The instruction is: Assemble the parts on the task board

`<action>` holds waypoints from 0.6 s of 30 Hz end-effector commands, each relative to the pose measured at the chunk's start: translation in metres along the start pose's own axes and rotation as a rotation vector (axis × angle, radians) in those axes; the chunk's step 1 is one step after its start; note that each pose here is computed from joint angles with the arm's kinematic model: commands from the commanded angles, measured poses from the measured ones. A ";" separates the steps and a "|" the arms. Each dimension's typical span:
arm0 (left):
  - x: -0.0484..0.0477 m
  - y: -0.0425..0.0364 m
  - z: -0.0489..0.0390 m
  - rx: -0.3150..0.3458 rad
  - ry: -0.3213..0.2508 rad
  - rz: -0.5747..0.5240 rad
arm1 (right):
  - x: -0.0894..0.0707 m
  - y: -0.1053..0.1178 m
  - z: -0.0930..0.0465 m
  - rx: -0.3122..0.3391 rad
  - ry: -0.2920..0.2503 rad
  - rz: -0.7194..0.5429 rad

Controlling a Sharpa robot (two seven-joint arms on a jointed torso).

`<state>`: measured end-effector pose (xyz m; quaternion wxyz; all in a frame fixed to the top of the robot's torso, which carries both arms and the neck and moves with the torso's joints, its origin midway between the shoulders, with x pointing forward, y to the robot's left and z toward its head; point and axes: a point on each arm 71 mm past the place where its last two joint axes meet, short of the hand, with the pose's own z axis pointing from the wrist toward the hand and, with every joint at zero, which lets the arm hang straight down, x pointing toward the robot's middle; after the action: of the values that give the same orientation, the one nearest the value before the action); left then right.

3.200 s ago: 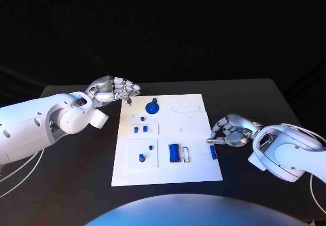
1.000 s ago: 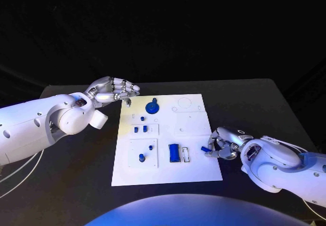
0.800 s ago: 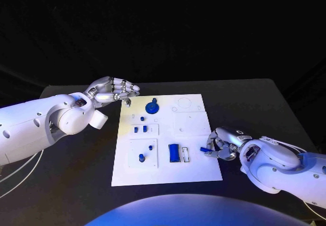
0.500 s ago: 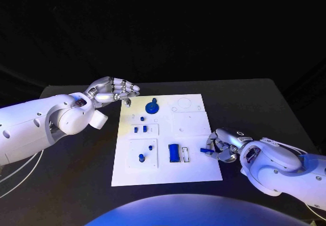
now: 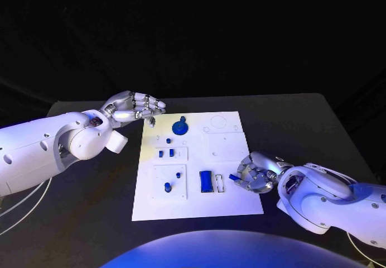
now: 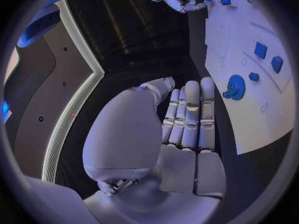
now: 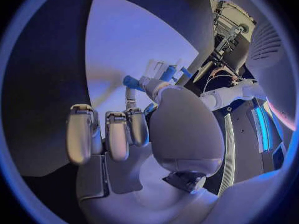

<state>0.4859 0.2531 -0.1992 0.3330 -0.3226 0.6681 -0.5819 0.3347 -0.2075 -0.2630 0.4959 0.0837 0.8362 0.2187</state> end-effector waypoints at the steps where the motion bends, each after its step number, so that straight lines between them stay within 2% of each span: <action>1: 0.0026 -0.0011 0.0010 0.007 0.014 -0.009 | 0.003 0.003 0.001 0.023 0.021 0.085; 18: 0.0040 -0.0012 0.0012 0.006 0.021 -0.011 | 0.020 0.019 0.014 0.012 0.096 0.161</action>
<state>0.4855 0.2519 -0.1992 0.3314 -0.3221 0.6687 -0.5824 0.3362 -0.1809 -0.2744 0.4476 0.1351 0.8477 0.2507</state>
